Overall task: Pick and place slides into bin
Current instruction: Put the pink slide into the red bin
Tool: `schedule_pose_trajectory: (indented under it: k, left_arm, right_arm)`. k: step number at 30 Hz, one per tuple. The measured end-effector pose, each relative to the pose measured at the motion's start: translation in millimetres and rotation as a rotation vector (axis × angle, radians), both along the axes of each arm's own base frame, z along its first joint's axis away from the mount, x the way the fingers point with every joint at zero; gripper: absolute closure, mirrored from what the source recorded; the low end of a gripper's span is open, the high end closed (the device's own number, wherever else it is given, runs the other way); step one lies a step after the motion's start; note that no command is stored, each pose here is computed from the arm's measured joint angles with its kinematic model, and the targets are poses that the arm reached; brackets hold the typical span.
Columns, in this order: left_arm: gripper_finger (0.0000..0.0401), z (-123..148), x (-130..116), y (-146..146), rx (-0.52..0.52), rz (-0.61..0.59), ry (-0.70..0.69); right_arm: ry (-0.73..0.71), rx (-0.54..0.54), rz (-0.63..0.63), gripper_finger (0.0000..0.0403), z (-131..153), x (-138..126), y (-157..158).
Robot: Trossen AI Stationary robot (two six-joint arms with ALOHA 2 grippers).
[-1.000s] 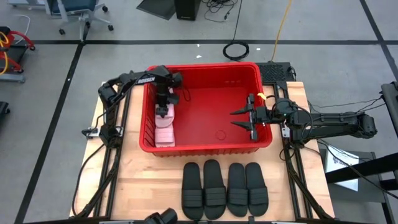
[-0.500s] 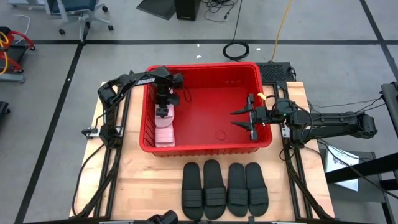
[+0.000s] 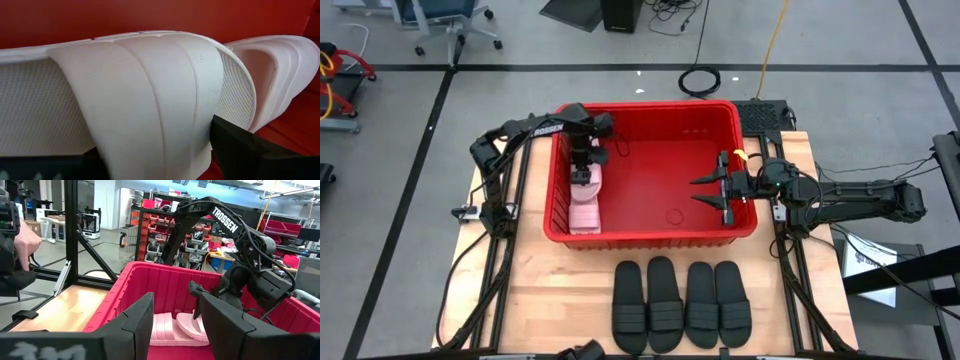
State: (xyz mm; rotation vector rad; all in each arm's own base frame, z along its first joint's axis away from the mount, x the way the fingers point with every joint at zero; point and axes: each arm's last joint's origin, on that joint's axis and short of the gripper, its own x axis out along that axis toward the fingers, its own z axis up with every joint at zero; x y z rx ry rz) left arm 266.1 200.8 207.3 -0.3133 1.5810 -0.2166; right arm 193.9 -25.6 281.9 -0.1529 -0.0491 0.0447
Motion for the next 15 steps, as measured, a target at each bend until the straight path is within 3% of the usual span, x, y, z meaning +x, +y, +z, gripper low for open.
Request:
schedule_pose_trajectory:
  k: [6, 15]
  left_arm:
    - [0.0192, -0.6, 3.3, -3.1, 0.069, -0.008, 0.049]
    - [0.0192, -2.2, 10.2, 2.2, 0.138, -0.019, -0.017]
  right_arm:
    - [0.0, 0.0, 0.0, 0.0252, 0.0, 0.0, 0.0]
    - [0.0, 0.0, 0.0, 0.0252, 0.0, 0.0, 0.0]
